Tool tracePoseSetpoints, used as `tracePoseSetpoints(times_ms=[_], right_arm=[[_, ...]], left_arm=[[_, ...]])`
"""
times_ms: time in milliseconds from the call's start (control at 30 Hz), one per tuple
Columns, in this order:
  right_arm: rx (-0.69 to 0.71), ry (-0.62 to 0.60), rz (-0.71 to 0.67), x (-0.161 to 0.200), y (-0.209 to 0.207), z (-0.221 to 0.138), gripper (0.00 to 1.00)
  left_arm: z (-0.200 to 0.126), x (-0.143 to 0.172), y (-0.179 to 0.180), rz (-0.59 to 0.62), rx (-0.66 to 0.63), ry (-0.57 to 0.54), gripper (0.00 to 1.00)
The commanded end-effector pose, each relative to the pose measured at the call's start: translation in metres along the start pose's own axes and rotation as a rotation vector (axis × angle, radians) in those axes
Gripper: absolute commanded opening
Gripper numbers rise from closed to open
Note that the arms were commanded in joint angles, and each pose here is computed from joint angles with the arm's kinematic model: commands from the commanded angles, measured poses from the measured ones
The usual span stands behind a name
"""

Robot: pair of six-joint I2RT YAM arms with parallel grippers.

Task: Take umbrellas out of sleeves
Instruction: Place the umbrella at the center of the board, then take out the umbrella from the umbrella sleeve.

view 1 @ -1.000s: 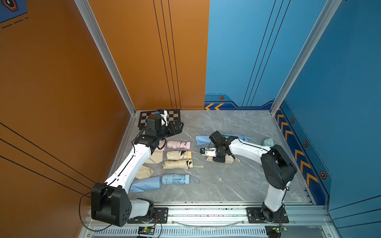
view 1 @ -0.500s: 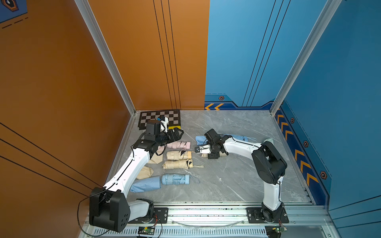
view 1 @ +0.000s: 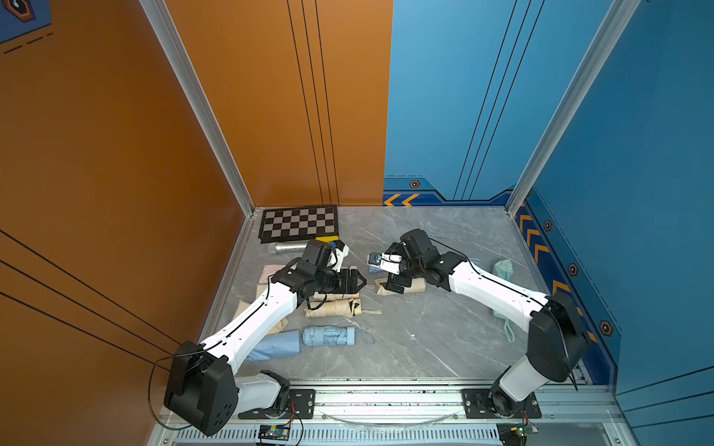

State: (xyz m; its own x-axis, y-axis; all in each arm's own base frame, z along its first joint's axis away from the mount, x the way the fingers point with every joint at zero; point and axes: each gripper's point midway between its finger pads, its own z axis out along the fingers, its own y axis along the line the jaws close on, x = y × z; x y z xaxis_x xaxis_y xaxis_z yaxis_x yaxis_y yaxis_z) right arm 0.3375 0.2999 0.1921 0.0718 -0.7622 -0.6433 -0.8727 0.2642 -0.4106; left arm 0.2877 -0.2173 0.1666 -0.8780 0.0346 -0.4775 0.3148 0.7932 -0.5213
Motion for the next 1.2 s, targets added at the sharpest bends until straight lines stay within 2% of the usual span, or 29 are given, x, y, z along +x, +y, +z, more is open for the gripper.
tracePoseSetpoints(times_ms=[0, 200, 400, 533, 700, 800, 1067, 1167], right_arm=[[0.041, -0.03, 0.203, 0.004, -0.004, -0.023, 1.0], [0.186, -0.06, 0.434, 0.02, -0.017, -0.066, 1.0], [0.289, -0.033, 0.702, 0.063, -0.03, -0.081, 1.0], [0.348, -0.03, 0.84, 0.082, -0.038, -0.09, 1.0], [0.389, -0.002, 0.954, 0.111, -0.044, -0.092, 1.0], [0.37, 0.015, 0.99, 0.121, -0.044, -0.089, 1.0], [0.334, 0.053, 1.01, 0.129, -0.042, -0.072, 0.99], [0.326, 0.074, 1.02, 0.133, -0.04, -0.067, 0.98]], left_arm=[[0.016, 0.007, -0.003, 0.096, -0.035, 0.062, 0.75], [0.054, 0.009, -0.007, 0.157, -0.052, 0.118, 0.69], [0.078, 0.001, -0.014, 0.252, -0.038, 0.136, 0.63], [0.092, -0.001, -0.006, 0.27, -0.063, 0.157, 0.57], [0.107, 0.001, -0.004, 0.297, -0.06, 0.187, 0.48], [0.113, 0.003, -0.001, 0.3, -0.068, 0.202, 0.48], [0.133, 0.009, 0.005, 0.319, -0.07, 0.246, 0.41], [0.139, 0.012, 0.006, 0.32, -0.074, 0.26, 0.35]])
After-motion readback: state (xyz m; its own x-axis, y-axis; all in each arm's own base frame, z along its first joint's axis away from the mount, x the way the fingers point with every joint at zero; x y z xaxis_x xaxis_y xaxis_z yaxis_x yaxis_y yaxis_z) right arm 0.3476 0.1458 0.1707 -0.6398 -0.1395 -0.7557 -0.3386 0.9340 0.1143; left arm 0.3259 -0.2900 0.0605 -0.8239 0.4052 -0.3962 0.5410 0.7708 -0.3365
